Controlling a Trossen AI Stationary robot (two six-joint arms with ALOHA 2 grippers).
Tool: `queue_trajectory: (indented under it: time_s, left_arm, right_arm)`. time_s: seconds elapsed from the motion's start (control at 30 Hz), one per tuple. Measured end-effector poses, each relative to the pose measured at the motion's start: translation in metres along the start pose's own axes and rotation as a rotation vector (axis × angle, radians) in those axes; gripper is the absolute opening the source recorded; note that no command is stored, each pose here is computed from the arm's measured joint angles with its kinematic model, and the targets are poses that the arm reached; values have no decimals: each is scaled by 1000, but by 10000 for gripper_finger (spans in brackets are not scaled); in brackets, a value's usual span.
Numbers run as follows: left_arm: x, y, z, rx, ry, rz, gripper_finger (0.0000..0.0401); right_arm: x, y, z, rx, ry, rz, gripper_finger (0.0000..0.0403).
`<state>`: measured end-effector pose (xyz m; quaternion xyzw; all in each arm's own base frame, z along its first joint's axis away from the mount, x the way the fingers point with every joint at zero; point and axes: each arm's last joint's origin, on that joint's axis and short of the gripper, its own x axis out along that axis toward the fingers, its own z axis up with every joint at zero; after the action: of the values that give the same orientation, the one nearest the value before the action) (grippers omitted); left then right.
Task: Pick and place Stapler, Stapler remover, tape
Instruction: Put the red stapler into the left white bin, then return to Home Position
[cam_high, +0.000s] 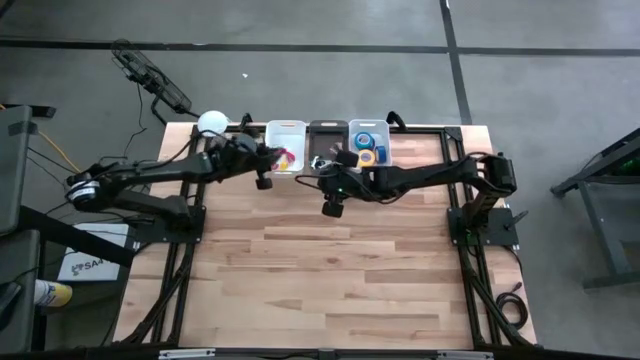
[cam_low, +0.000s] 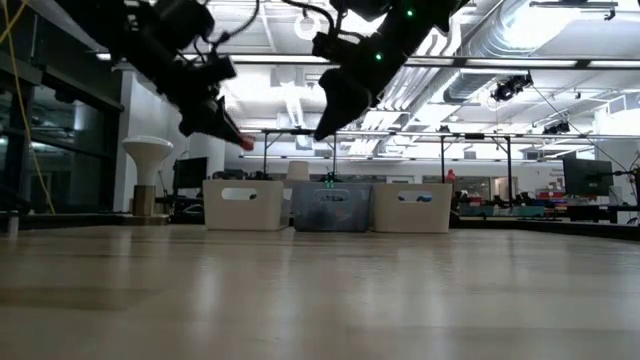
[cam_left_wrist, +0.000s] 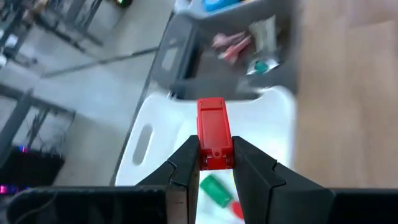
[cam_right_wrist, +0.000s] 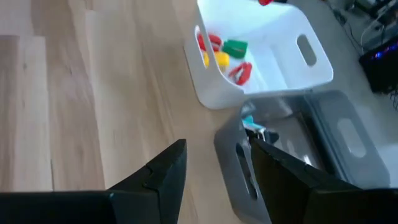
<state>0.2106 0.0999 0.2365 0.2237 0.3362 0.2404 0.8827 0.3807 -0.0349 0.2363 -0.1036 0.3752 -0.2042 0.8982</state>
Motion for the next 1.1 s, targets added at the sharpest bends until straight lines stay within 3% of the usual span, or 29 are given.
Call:
queue_trajectory:
  time_s: [0.17,0.57,0.87,1.1]
  left_arm:
    - [20,16,-18,-88,44,-37,74]
    - [52,35,-60,-362,100,-248,74]
    - [57,32,-65,-385,118,-283,77]
    - [57,32,-64,-379,112,-288,127]
  right_arm:
    - [2,-4,-5,13,45,-4,172]
    - [1,-3,-14,7,135,4,172]
    - [4,-1,-23,13,148,5,172]
    - [8,2,-34,14,169,7,172]
